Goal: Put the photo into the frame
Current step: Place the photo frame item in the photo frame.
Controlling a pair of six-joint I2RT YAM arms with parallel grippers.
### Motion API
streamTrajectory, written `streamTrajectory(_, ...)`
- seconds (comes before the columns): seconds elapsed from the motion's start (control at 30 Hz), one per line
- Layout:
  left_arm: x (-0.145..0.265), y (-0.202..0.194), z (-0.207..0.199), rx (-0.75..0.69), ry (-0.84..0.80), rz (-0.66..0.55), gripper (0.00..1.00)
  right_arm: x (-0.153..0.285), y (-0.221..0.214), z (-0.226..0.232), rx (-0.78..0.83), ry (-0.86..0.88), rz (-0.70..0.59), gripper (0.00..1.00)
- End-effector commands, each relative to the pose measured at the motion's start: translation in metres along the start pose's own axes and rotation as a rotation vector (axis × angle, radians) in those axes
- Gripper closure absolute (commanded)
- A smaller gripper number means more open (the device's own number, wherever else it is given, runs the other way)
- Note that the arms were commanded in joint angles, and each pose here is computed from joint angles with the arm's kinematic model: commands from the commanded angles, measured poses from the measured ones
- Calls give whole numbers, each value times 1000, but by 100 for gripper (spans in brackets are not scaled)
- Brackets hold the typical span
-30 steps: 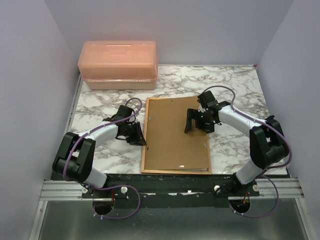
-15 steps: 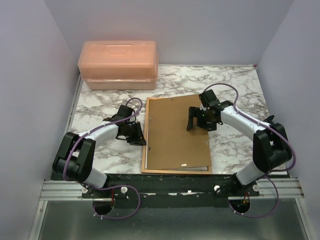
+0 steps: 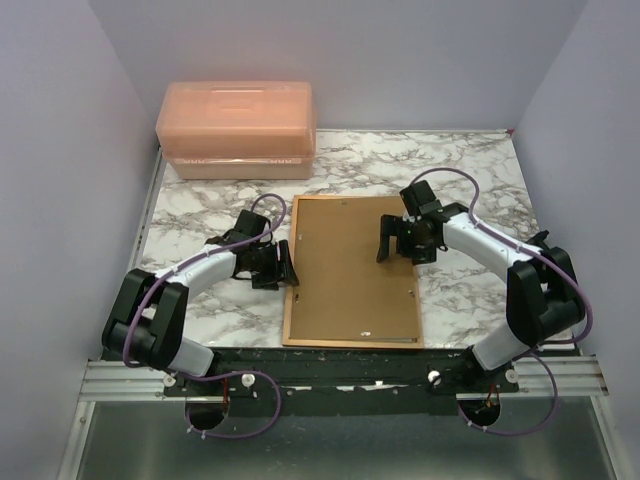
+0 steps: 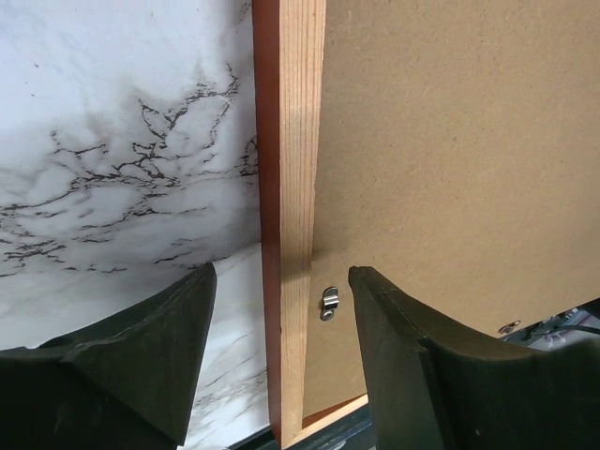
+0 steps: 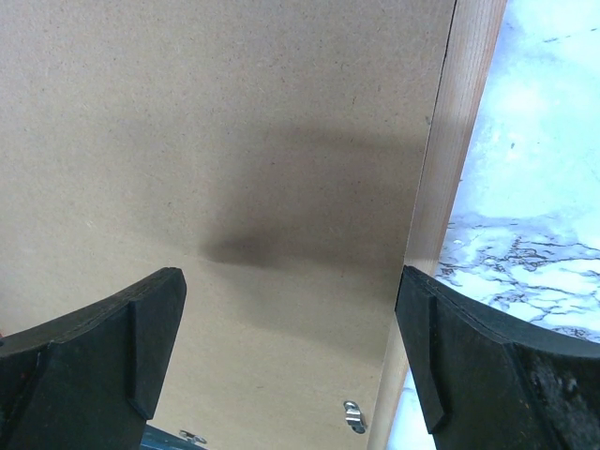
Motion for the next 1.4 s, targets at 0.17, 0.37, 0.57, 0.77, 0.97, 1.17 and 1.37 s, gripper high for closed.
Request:
streamTrajectory(0.17, -16, 0, -4, -27, 38, 26, 38, -5, -5, 8, 4, -8, 17, 0)
streamTrajectory(0.37, -20, -2, -6, -52, 100, 48, 38, -11, -13, 3, 38, -96, 31, 0)
streamTrajectory(0.57, -18, -2, -6, -66, 145, 52, 38, -17, -15, -2, 78, -200, 25, 0)
streamTrajectory(0.77, -14, -3, -4, -70, 169, 51, 36, -13, -15, -2, 123, -298, 0, 0)
streamTrajectory(0.97, -11, -1, -3, -71, 186, 44, 35, -7, -11, 3, 142, -338, -35, 0)
streamTrajectory(1.17, -4, 2, -5, -80, 181, 7, 33, 7, -2, 12, 128, -282, -102, 0)
streamTrajectory(1.37, 9, 1, -13, -93, 147, -29, 28, 16, 2, 16, 57, -148, -119, 0)
Point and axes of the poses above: each gripper's point midway between its finger pads, its own x axis back along the fingers, its own z axis along the line the jaws close on, y = z × x, the point moved 3 cm from there along x, back along the fingers, and after that the axes turned 8 degrees about -x, right-handed, at the moved point
